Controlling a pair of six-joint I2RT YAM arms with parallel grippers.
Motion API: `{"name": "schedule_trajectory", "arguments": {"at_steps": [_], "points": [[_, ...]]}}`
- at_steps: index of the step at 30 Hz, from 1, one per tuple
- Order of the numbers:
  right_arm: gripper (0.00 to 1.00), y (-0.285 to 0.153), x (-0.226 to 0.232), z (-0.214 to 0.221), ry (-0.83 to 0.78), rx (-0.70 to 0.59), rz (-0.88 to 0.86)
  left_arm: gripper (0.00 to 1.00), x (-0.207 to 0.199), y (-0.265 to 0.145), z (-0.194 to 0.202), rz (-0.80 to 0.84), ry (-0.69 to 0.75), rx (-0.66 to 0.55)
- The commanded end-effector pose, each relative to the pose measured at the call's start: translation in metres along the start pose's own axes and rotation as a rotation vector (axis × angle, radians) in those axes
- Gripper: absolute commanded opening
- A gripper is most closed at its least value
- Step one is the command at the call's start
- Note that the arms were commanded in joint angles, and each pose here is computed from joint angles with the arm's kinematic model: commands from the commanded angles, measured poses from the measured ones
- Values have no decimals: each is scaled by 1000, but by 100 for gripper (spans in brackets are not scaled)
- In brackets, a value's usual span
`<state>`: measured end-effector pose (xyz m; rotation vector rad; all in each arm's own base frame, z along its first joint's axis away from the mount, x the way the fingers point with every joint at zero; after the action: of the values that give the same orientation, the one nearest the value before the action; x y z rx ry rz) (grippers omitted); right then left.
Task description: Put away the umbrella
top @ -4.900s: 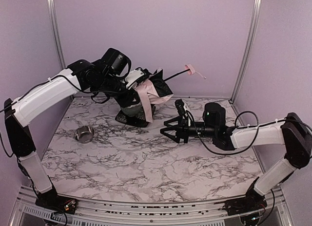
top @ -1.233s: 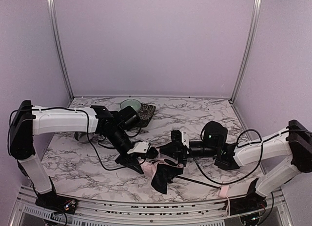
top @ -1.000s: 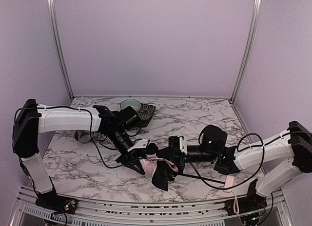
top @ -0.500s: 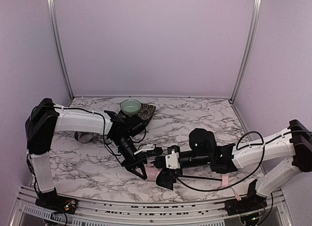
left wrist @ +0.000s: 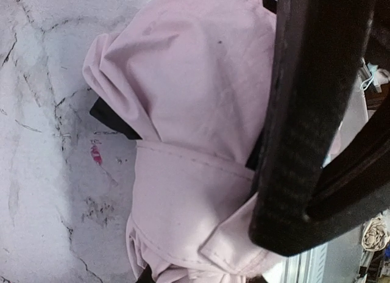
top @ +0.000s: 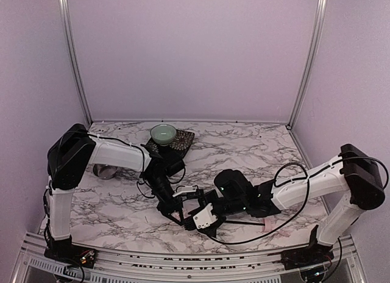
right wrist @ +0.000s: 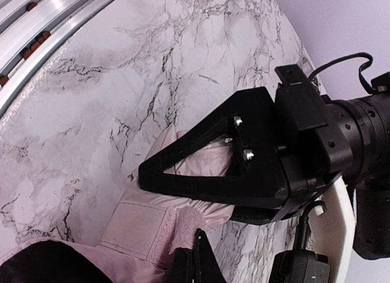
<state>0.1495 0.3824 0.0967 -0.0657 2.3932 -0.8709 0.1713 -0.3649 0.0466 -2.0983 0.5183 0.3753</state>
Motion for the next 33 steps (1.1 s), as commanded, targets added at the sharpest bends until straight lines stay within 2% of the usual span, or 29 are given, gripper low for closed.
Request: {"name": "schedule_trajectory", "arguments": {"at_steps": [1, 4, 8, 11, 17, 23, 27, 30, 33], "points": [[0, 8, 35, -35, -162, -115, -108, 0, 54, -21, -11, -203, 15, -41], [0, 12, 46, -23, -170, -66, -123, 0, 54, -19, -3, -208, 14, -14], [0, 13, 50, -16, -154, -69, -90, 0, 50, -17, 7, -199, 18, 21], [6, 14, 38, -16, -92, -77, -7, 0, 42, -16, 10, -157, 15, 36], [20, 13, 41, -10, -65, -81, 14, 0, 35, -13, 24, -145, 3, 87], [17, 2, 34, -2, -16, -36, 82, 0, 35, -14, 28, -159, -1, 113], [18, -20, 22, -23, 69, -109, 115, 0, 39, -15, 32, -184, -5, 140], [18, -45, 2, -51, 190, -238, 162, 0, 38, -13, 32, -172, -4, 135], [23, -71, -16, -68, 311, -346, 155, 0, 38, -9, 34, -173, -1, 150]]}}
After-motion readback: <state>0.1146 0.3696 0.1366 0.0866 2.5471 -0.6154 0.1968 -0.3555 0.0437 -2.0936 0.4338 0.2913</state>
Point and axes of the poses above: each gripper's point midway between its finger pads, its own y axis out along the fingers, its own x axis along the line the jaws close on, z = x × y, the point moved 2 cm from there along -y, back along the fingers, and after that the axes turned 12 degrees about y, right-handed, at the moved point
